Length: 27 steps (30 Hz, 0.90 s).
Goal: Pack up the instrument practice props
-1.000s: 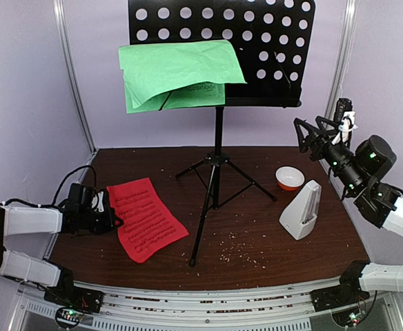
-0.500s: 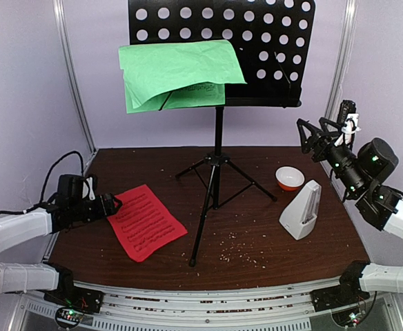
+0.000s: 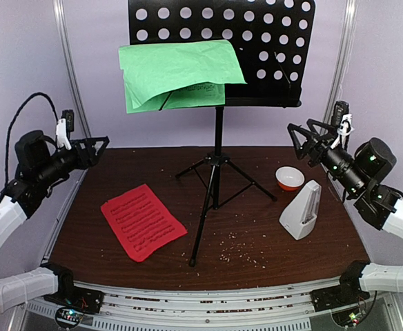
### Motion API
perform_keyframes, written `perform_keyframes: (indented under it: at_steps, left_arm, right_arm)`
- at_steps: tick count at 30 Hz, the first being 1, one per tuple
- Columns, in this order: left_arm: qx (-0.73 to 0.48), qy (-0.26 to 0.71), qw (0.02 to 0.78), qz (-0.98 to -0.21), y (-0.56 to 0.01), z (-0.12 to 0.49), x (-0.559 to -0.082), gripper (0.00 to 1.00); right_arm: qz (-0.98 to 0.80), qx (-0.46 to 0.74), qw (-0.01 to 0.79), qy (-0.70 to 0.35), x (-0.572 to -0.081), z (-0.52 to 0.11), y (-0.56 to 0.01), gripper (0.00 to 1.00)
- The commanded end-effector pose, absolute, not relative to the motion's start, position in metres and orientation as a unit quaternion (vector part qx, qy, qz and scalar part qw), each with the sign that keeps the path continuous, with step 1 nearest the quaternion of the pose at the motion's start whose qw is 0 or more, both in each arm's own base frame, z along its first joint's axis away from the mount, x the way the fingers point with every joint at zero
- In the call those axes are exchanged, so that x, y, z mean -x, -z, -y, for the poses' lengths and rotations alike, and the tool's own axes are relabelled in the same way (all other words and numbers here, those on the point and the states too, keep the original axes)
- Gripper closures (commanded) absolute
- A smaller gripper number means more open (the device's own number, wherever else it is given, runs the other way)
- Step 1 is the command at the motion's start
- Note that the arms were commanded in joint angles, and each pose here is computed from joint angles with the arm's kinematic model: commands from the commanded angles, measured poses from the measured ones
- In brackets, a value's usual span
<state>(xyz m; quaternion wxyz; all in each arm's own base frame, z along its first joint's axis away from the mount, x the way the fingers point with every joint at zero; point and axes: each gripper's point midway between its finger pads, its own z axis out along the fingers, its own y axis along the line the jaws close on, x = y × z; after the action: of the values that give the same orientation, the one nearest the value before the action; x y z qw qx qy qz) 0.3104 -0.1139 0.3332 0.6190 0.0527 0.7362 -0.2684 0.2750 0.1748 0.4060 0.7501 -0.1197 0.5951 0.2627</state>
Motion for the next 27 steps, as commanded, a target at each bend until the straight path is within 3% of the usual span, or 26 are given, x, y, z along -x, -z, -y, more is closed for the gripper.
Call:
perform_keyframes:
  at_steps: [1, 11, 22, 27]
  left_arm:
    - [-0.25, 0.356, 0.659, -0.613, -0.417, 0.166, -0.269, 0.28]
    - [-0.352, 0.371, 0.646, -0.567, -0.457, 0.214, -0.253, 0.35]
    - [-0.369, 0.396, 0.639, -0.547, -0.466, 0.237, -0.255, 0.35]
    - [-0.359, 0.404, 0.643, -0.543, -0.478, 0.239, -0.261, 0.42]
  right_arm:
    - [-0.576, 0.181, 0.713, -0.357, -0.257, -0.212, -0.415, 0.17]
    - [-0.596, 0.278, 0.671, -0.342, -0.229, -0.294, -0.415, 0.24]
    - [-0.572, 0.24, 0.675, -0.4, -0.243, -0.328, -0.477, 0.3]
    - [-0.564, 0.257, 0.648, -0.443, -0.243, -0.36, -0.49, 0.35]
